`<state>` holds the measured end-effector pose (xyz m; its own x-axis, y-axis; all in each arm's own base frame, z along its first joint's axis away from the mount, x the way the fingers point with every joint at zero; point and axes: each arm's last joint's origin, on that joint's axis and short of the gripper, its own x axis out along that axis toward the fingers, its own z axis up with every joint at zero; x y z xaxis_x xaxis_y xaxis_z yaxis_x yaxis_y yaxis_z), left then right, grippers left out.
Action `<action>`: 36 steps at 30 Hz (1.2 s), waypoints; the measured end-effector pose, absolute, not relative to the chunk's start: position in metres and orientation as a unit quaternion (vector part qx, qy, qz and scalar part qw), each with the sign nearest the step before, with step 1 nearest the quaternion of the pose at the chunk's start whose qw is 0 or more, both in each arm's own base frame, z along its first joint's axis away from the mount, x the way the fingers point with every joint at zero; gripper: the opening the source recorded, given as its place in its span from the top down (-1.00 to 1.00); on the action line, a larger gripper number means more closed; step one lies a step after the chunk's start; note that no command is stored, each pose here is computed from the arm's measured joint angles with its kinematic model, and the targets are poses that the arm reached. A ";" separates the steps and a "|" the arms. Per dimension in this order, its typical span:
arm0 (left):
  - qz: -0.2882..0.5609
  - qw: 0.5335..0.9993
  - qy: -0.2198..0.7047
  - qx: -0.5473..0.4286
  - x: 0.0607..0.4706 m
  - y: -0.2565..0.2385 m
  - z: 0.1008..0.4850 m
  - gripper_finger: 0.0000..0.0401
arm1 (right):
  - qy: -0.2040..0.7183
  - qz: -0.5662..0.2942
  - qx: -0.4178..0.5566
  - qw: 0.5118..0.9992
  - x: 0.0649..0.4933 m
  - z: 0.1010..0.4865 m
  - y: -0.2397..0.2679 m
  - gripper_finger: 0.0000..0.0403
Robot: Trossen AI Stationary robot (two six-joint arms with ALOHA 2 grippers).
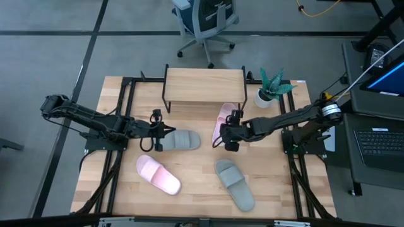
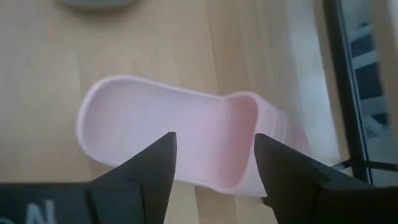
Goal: Pick and place slides into the shelf
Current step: Put the top pink slipper on the shelf
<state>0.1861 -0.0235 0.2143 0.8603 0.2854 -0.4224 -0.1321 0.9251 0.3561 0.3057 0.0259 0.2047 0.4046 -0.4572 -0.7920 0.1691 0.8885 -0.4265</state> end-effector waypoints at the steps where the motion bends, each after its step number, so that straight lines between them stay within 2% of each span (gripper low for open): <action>1: 0.110 0.951 0.240 0.160 0.186 -0.023 0.214 1.00 | 0.519 -0.192 -0.141 0.821 0.307 0.200 0.024 -0.05; 8: 0.110 0.951 0.241 0.160 0.186 -0.023 0.214 1.00 | 0.547 -0.224 -0.128 0.797 0.315 0.178 0.006 0.00; 17: 0.109 0.948 0.249 0.162 0.185 -0.023 0.213 1.00 | 0.538 -0.279 -0.109 0.788 0.316 0.175 -0.010 0.07; 36: 0.108 0.946 0.258 0.165 0.184 -0.023 0.211 1.00 | 0.548 -0.283 -0.101 0.781 0.315 0.175 -0.025 0.15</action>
<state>0.1842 -0.0231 0.2110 0.8433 0.2888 -0.4533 -0.1180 0.9223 0.3680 0.3150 -0.0247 0.1751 0.2392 -0.5524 -0.7985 0.3310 0.8195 -0.4678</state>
